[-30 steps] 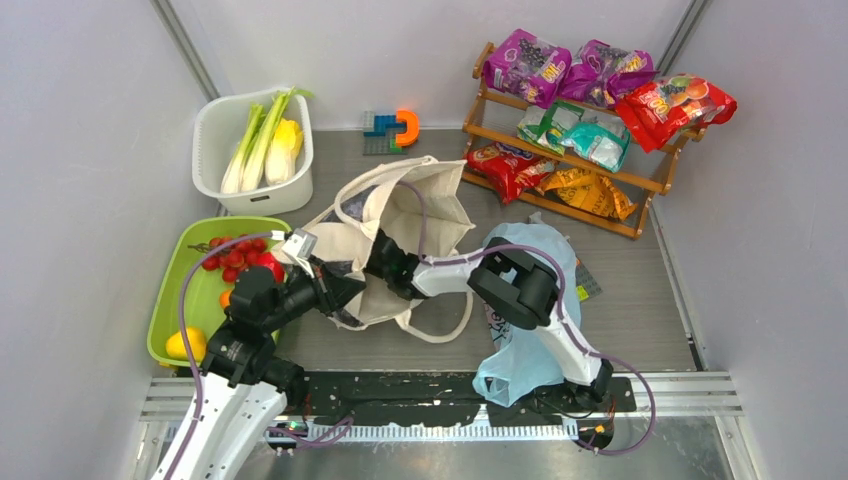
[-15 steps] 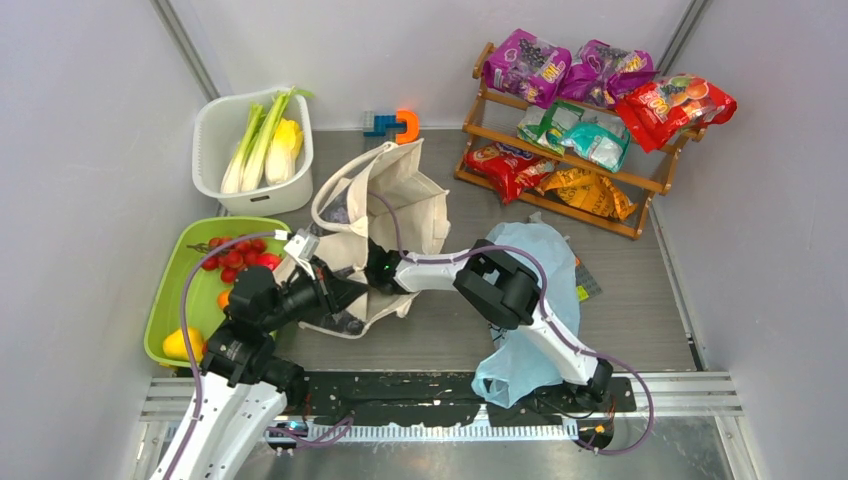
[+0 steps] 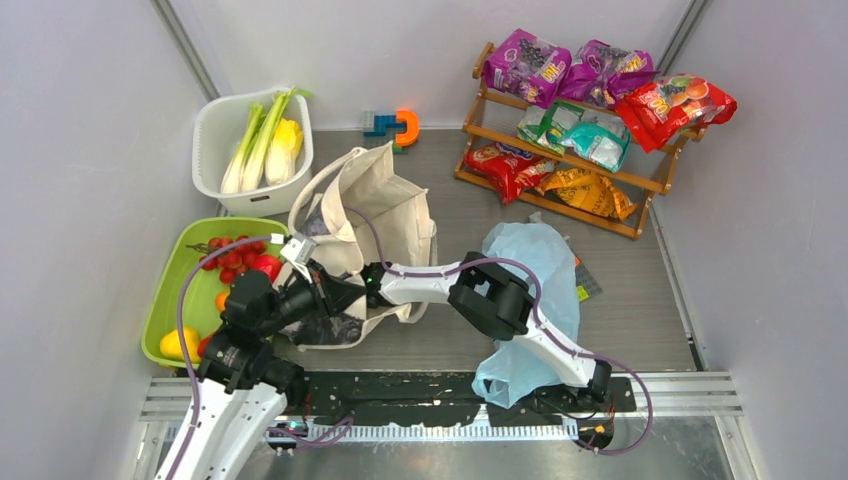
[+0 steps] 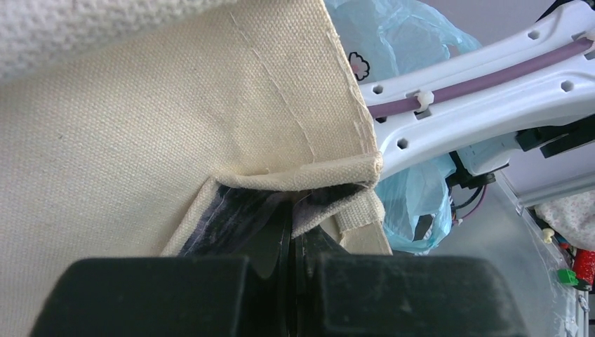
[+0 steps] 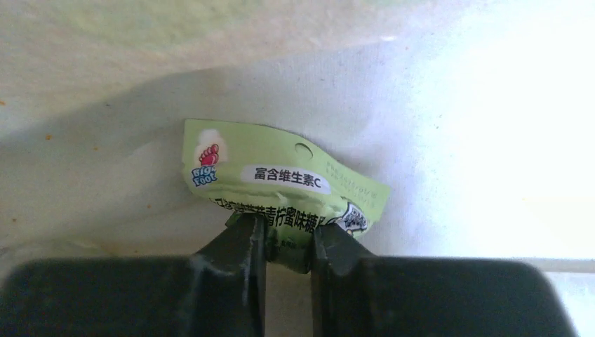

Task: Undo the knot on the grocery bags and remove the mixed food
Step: Pick up the fake candies from the takeout bag.

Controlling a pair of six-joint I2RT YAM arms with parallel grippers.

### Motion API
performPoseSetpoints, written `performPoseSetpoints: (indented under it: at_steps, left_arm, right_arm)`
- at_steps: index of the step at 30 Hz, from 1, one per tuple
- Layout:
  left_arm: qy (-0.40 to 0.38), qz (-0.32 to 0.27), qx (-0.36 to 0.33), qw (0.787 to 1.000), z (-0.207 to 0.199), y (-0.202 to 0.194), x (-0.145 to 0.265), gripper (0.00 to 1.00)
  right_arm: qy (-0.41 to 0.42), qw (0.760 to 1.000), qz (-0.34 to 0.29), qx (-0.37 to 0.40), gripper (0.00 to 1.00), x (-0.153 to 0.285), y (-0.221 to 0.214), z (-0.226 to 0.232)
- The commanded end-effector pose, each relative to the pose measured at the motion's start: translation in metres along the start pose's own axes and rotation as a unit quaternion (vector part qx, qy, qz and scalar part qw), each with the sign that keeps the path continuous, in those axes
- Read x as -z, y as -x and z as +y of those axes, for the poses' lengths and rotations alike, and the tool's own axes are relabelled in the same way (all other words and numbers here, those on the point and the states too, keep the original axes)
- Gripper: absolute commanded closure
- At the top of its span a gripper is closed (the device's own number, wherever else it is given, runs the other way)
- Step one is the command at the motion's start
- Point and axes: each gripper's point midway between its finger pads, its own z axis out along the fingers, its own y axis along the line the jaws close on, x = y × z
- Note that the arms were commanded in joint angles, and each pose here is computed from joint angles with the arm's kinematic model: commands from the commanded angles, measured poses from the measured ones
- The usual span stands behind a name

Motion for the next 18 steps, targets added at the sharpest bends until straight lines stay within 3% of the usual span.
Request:
performPoseSetpoints:
  at_steps: [1,5,6,7,8,9,10,18]
  left_arm:
    - [-0.030,-0.035,-0.014,0.999,-0.017,0.018,0.004,1.00]
    - [0.004,-0.035,-0.017,0.999,-0.006,0.014,0.009,1.00]
    - [0.016,-0.036,-0.018,0.999,-0.002,0.013,0.011,1.00]
    - [0.028,-0.039,-0.019,0.999,0.002,0.013,0.012,1.00]
    - [0.043,-0.040,-0.019,0.998,0.007,0.012,0.014,1.00]
    - [0.056,-0.043,-0.019,0.997,0.011,0.013,0.015,1.00]
    - [0.069,-0.044,-0.017,0.997,0.016,0.012,0.015,1.00]
    - [0.102,-0.049,-0.016,0.993,0.029,0.019,0.012,1.00]
  right_arm:
    - [-0.038,0.992,0.117,-0.026,0.93,0.006,-0.084,-0.002]
    - [-0.025,0.995,0.064,-0.067,0.95,0.043,-0.065,-0.012]
    - [-0.023,0.996,0.028,-0.078,0.95,0.062,-0.036,-0.015]
    - [-0.017,0.996,0.020,-0.082,0.95,0.073,-0.044,-0.015]
    - [-0.016,0.996,-0.018,-0.082,0.95,0.094,-0.014,-0.016]
    - [-0.016,0.996,-0.021,-0.082,0.95,0.105,-0.023,-0.018]
    - [-0.013,0.996,-0.052,-0.074,0.95,0.125,0.001,-0.015]
    - [-0.033,0.988,-0.142,-0.059,0.95,0.225,0.035,-0.004]
